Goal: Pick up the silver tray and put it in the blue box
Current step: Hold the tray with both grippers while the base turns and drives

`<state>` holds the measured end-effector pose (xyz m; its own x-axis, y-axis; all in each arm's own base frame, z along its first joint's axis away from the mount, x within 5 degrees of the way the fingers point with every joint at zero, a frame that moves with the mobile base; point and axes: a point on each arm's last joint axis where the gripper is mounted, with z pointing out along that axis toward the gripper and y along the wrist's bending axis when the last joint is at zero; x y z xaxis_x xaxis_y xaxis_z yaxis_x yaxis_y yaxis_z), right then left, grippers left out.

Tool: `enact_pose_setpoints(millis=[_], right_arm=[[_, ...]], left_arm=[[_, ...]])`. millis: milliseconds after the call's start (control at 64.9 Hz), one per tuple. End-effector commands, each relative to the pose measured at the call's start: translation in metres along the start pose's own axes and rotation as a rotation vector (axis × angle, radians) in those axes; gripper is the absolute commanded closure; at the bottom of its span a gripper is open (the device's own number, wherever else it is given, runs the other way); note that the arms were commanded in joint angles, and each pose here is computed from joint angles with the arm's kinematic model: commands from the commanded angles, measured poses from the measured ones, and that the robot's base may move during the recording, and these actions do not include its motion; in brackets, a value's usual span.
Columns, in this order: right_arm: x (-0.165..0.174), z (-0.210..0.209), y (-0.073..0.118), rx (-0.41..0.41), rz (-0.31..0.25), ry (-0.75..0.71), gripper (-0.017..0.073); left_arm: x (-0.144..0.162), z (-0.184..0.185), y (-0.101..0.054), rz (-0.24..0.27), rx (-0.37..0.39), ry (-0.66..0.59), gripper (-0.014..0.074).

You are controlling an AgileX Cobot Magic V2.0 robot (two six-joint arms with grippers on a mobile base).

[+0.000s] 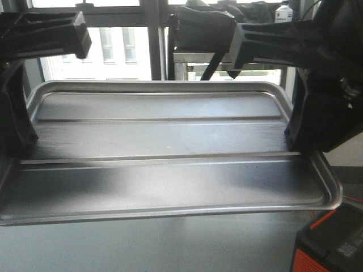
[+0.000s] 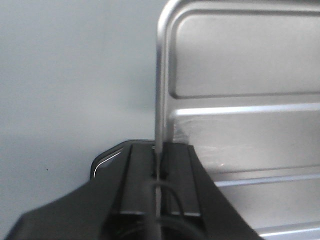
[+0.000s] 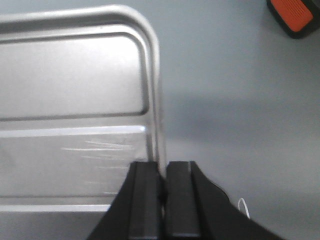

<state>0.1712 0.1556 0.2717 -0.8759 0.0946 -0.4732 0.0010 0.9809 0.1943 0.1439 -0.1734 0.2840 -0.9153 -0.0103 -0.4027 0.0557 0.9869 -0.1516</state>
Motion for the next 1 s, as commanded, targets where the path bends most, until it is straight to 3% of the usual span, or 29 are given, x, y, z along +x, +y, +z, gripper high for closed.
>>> enact_pose_setpoints(millis=[0,987], right_arm=[[-0.009,-0.0121,-0.0032,0.007,-0.023,-0.066,0.0501],[-0.009,-0.0121,-0.0032,0.007,-0.023,-0.066,0.0501]], left_arm=[[-0.0041,-0.0124,0.0035,0.003,-0.009,-0.041,0.0609],[-0.0041,-0.0124,0.0035,0.003,-0.009,-0.041,0.0609]])
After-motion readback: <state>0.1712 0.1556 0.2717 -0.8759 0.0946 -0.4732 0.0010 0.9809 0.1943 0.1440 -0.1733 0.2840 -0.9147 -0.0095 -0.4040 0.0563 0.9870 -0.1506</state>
